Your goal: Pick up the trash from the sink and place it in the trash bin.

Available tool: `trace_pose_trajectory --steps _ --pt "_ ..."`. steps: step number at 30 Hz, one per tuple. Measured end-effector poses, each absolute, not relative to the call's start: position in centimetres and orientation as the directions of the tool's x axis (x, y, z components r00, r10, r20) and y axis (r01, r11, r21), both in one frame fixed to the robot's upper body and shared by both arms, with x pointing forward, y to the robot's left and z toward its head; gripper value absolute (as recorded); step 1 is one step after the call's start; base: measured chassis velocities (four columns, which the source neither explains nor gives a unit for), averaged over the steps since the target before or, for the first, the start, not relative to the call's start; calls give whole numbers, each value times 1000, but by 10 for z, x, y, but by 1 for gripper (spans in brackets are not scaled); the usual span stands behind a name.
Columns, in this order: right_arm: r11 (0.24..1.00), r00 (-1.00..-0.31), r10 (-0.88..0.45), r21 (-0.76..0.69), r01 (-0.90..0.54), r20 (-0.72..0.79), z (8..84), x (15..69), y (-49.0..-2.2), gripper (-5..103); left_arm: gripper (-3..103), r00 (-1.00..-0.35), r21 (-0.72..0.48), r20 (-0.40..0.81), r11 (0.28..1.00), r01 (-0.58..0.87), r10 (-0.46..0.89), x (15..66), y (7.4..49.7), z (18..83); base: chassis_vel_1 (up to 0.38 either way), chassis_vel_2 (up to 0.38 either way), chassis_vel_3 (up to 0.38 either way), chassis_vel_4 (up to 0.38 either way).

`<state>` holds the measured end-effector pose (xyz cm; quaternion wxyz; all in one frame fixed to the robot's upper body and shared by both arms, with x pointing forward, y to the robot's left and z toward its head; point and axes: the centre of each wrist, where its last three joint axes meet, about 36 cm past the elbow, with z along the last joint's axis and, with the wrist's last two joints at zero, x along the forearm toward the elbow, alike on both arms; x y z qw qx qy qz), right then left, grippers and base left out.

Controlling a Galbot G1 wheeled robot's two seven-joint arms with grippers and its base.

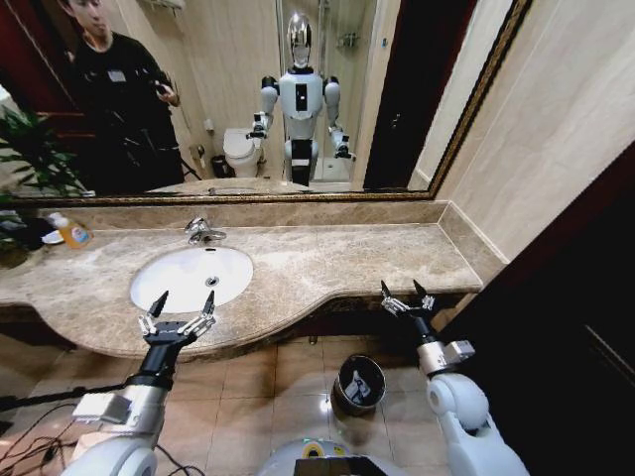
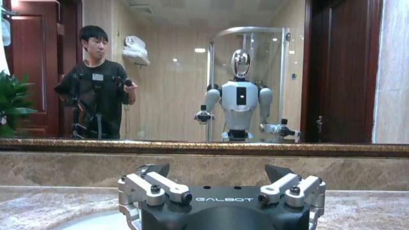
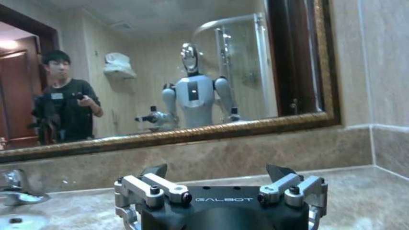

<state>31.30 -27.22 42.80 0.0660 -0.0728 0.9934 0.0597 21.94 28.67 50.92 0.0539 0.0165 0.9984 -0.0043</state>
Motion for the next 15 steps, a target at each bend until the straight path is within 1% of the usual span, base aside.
trace_pose_trajectory --steps 6,8,10,15 --pt "982 -978 -156 82 -168 -141 431 316 -272 100 100 -994 -7 -108 999 33 32 219 287 509 0 0 0 0" --pt "983 -978 -169 45 -175 -125 426 321 -278 100 100 -994 -7 -108 999 33 32 219 287 509 0 0 0 0" --pt "985 -980 -162 37 -167 -117 424 324 -281 100 100 -994 -7 -108 999 33 32 219 287 509 0 0 0 0" --pt "994 -992 -99 31 -101 -81 423 334 -296 100 100 -994 -7 -108 999 33 32 219 287 509 0 0 0 0"
